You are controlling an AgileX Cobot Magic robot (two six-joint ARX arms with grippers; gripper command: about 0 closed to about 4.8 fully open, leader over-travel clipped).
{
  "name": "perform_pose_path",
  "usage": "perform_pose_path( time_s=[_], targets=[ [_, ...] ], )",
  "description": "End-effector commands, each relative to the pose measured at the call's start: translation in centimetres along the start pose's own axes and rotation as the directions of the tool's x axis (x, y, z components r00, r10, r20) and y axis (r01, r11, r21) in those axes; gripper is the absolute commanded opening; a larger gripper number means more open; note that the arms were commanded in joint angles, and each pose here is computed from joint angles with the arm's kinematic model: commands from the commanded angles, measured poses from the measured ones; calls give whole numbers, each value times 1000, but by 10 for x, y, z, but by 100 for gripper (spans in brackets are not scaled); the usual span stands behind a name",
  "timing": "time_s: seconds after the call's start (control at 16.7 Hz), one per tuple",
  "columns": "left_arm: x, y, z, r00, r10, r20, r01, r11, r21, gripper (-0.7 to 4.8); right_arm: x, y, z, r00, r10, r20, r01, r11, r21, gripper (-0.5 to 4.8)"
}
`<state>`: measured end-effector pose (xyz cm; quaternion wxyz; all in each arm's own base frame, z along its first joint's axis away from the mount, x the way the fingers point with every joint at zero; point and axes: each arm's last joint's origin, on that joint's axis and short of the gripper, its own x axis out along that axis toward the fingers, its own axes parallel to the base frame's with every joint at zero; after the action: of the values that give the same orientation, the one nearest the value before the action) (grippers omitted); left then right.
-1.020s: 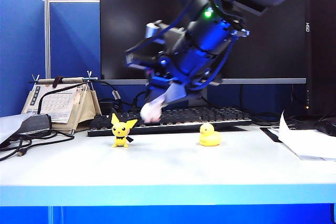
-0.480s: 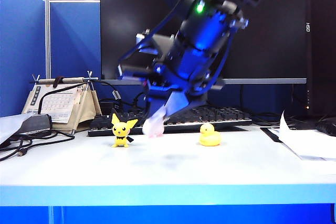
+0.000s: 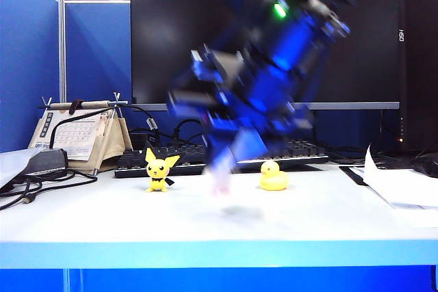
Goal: Pick up the doll with a different color than the other dolls and place it near you.
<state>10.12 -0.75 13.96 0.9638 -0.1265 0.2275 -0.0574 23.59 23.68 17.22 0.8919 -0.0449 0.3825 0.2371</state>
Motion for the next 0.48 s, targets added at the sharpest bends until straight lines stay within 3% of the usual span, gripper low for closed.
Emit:
perform_pose_path(
  time_s=[0.06, 0.48],
  targets=[
    [0, 0, 1, 1000, 1, 9, -1, 1000, -1, 350, 1, 0, -2, 999, 17, 46, -18, 999, 31, -1],
    [0, 0, 1, 1000, 1, 9, -1, 1000, -1, 350, 1, 1, 3, 994, 34, 106, -39, 998, 44, -1]
  ],
)
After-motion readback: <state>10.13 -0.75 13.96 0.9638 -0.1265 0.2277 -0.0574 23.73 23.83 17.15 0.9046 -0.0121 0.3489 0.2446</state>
